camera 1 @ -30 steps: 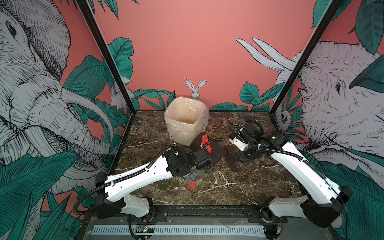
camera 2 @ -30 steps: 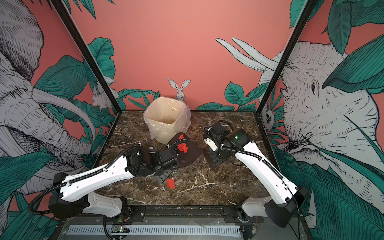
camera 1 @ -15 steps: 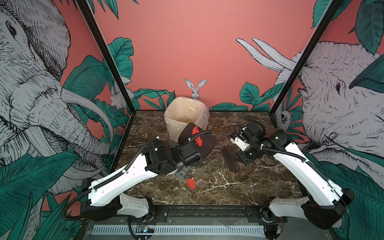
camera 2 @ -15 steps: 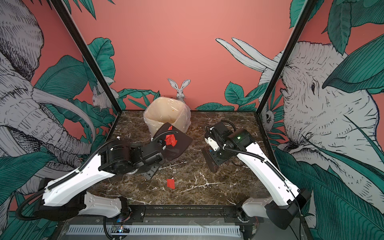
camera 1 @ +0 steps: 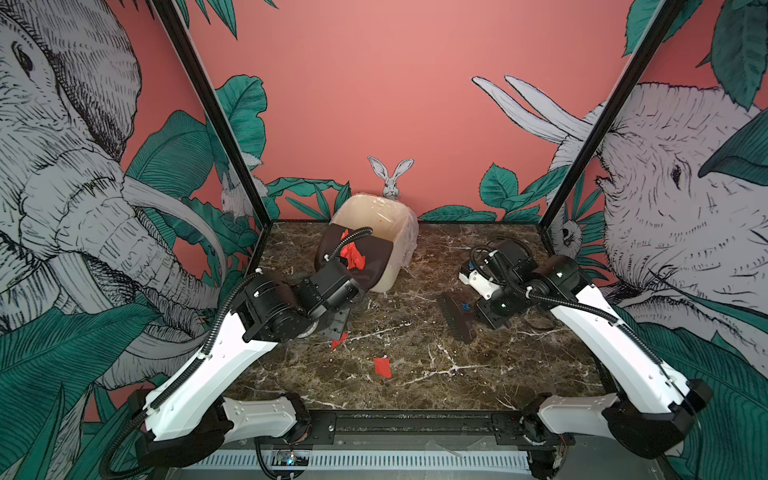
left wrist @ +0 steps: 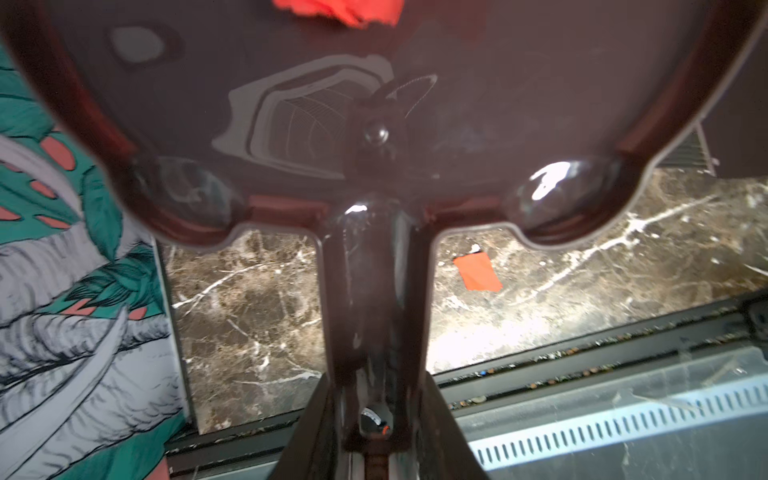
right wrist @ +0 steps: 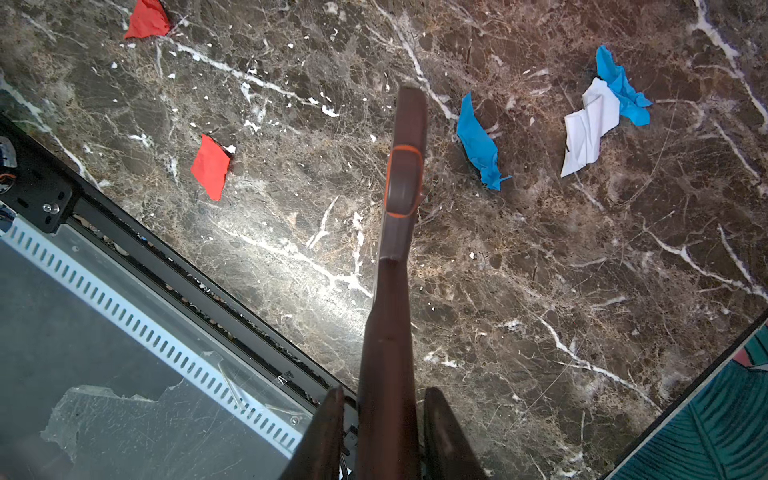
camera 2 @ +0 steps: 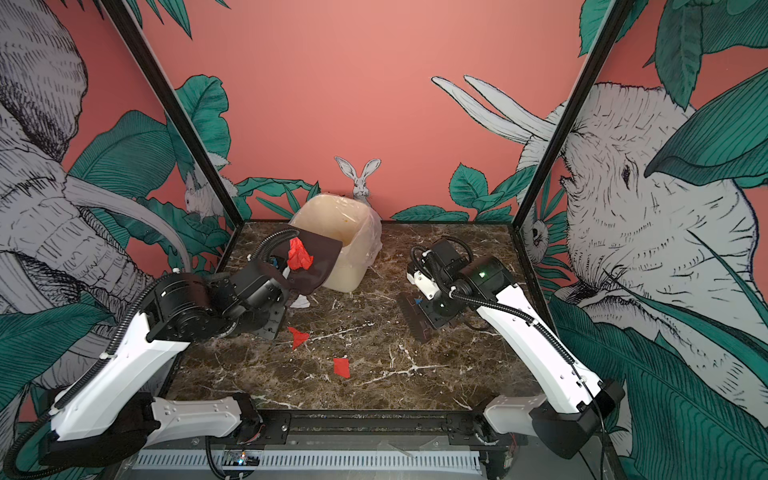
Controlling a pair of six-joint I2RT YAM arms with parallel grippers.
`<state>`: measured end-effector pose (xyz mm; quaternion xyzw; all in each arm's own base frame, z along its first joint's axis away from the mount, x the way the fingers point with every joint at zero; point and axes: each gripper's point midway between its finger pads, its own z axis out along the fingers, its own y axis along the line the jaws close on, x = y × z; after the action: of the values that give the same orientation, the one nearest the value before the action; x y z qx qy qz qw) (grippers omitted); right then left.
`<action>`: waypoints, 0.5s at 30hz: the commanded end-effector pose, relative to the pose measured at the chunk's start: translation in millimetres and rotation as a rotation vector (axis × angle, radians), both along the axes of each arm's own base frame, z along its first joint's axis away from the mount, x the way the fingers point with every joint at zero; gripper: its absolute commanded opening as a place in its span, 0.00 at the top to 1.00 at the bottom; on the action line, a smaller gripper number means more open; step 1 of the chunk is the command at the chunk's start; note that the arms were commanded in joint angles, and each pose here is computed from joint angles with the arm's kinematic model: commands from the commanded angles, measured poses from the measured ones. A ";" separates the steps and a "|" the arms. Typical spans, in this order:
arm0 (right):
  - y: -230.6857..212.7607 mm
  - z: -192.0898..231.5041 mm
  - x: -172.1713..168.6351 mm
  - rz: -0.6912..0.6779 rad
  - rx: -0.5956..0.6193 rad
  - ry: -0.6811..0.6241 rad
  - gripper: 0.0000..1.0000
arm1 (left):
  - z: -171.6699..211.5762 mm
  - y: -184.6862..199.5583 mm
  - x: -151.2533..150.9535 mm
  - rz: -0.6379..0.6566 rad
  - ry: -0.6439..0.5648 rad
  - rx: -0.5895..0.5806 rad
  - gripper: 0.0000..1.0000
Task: Sweep away the paper scraps from the table
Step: 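Tip the dustpan over the cream bin with the left gripper to dump scraps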
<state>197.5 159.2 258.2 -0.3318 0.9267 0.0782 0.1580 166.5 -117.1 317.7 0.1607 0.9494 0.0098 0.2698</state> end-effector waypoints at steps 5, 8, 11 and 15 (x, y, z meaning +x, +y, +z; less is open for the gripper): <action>0.6 17.3 -1.3 0.019 0.041 -0.036 1.00 | 5.2 55.0 1.1 0.029 0.083 0.197 1.00; -1.2 19.1 -3.8 0.021 0.043 -0.040 1.00 | 5.8 61.8 14.2 0.047 0.100 0.213 1.00; -2.4 19.3 -6.9 0.024 0.044 -0.035 1.00 | 8.4 62.3 29.4 0.051 0.101 0.196 1.00; -4.6 19.3 -10.0 0.023 0.047 -0.035 1.00 | 16.2 66.6 52.6 0.070 0.088 0.185 1.00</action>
<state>192.9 158.4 266.9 -0.3382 0.9224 0.0881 0.1644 232.7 -65.0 332.2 0.1221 0.9573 0.0857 0.2476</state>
